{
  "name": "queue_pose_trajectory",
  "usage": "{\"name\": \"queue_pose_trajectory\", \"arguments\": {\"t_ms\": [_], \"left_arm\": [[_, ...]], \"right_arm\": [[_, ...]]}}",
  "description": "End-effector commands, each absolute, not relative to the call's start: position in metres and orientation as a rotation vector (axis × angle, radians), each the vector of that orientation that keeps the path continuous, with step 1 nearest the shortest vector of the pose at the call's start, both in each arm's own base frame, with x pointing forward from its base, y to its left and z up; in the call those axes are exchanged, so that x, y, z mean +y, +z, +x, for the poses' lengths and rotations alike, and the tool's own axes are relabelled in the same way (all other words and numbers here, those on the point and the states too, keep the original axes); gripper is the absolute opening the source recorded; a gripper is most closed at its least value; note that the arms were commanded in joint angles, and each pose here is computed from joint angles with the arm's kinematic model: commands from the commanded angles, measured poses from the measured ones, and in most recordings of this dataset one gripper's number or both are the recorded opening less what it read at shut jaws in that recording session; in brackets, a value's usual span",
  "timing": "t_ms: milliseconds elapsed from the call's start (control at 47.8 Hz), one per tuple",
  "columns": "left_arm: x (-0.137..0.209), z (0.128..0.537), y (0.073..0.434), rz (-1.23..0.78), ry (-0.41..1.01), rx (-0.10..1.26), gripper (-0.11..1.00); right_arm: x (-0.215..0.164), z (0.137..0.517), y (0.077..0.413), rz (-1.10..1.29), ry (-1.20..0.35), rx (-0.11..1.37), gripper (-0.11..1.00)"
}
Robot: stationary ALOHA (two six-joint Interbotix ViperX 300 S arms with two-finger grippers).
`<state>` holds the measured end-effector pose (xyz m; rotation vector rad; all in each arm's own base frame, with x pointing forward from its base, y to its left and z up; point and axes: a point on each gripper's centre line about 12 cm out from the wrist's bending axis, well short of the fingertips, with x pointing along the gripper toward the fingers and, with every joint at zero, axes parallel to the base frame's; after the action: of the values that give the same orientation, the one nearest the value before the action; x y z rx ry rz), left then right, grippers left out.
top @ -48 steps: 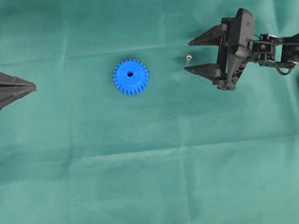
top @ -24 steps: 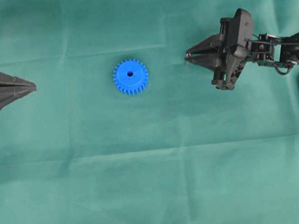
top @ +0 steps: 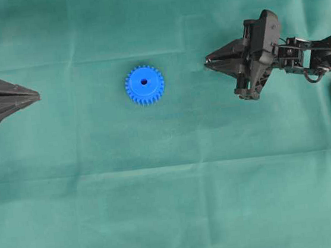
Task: Insert the shaft placed at a random location into the center hole of the medium gear at another random location.
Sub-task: 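Close the right gripper on the silver shaft and lift it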
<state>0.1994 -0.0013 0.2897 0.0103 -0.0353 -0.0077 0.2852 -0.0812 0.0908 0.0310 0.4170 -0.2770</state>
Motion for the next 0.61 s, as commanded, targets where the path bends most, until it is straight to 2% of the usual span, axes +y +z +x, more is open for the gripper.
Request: {"name": "queue_pose_trajectory", "arguments": {"t_ms": [0,398,586], "left_arm": [[-0.002,0.202,0.299,0.010,-0.010,-0.058,0.00],[-0.002,0.202,0.299,0.010,-0.010,-0.060,0.00],[-0.002,0.202,0.299,0.009,-0.010,-0.060,0.00]], "right_arm": [[-0.083,0.290,0.106,0.017,-0.279,0.371,0.13],[-0.081,0.286,0.164,0.004,-0.273,0.330,0.13],[-0.081,0.285,0.172,0.006,-0.272,0.336,0.13]]}}
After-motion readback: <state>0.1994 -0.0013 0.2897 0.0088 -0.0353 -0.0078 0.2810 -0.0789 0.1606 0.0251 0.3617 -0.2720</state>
